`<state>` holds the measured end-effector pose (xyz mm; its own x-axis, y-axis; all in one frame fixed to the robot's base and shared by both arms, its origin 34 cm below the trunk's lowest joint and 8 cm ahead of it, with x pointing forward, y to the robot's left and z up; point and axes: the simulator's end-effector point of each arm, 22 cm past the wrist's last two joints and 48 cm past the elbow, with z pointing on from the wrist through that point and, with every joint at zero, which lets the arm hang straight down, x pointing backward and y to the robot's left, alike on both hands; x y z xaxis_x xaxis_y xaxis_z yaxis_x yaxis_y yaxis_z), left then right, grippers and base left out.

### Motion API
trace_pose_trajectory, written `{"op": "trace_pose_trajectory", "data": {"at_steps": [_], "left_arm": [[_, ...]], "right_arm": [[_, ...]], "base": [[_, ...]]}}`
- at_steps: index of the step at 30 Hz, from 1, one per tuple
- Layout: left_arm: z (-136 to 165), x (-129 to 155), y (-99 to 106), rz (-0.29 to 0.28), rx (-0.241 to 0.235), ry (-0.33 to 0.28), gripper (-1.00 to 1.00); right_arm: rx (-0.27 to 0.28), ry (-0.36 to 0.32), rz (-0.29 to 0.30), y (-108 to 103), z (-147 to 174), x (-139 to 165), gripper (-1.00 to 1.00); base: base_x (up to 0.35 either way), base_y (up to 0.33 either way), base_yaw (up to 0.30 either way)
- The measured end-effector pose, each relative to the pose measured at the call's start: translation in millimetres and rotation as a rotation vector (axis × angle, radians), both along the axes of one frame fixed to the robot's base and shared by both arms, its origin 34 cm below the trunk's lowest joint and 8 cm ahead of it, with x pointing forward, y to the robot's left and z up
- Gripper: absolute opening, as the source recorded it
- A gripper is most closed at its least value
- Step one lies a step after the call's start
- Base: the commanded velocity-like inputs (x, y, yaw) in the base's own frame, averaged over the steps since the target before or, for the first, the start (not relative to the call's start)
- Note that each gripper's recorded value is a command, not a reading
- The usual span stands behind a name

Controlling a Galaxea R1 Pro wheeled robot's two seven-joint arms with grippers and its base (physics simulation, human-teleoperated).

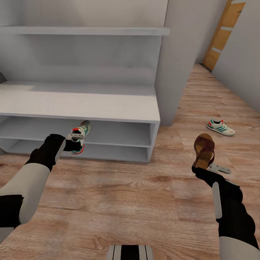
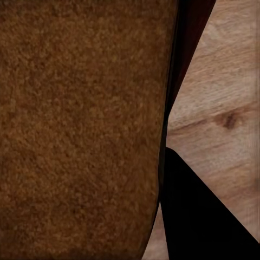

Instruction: Pick up the two gym shoes and the two sandals from the corridor floor and place them onto the hallstand (shoe rack) in the corridor, making sure they are on the rack and not on the floor. Arrange them so the two gym shoes are next to each other and the two sandals are next to each other.

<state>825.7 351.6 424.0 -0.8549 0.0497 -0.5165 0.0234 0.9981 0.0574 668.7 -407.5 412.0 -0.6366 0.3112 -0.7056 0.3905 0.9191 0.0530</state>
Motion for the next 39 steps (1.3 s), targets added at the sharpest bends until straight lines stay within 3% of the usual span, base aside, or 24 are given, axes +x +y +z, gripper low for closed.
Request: {"op": "trace_pose_trajectory", "data": {"at_steps": [23, 39], "left_arm": [[-18.1, -14.8, -0.1, -0.001, 0.0, 0.033, -1.0], [-16.5, -13.2, -0.9, -0.004, 0.003, 0.024, -1.0]], "right_arm": [[0.0, 0.0, 0.0, -0.1, 0.0, 0.0, -1.0], [0.0, 0.0, -0.002, -0.5, 0.0, -0.2, -1.0]], "base": [[0.003, -0.003, 0.0], [0.122, -0.023, 0.0]]}}
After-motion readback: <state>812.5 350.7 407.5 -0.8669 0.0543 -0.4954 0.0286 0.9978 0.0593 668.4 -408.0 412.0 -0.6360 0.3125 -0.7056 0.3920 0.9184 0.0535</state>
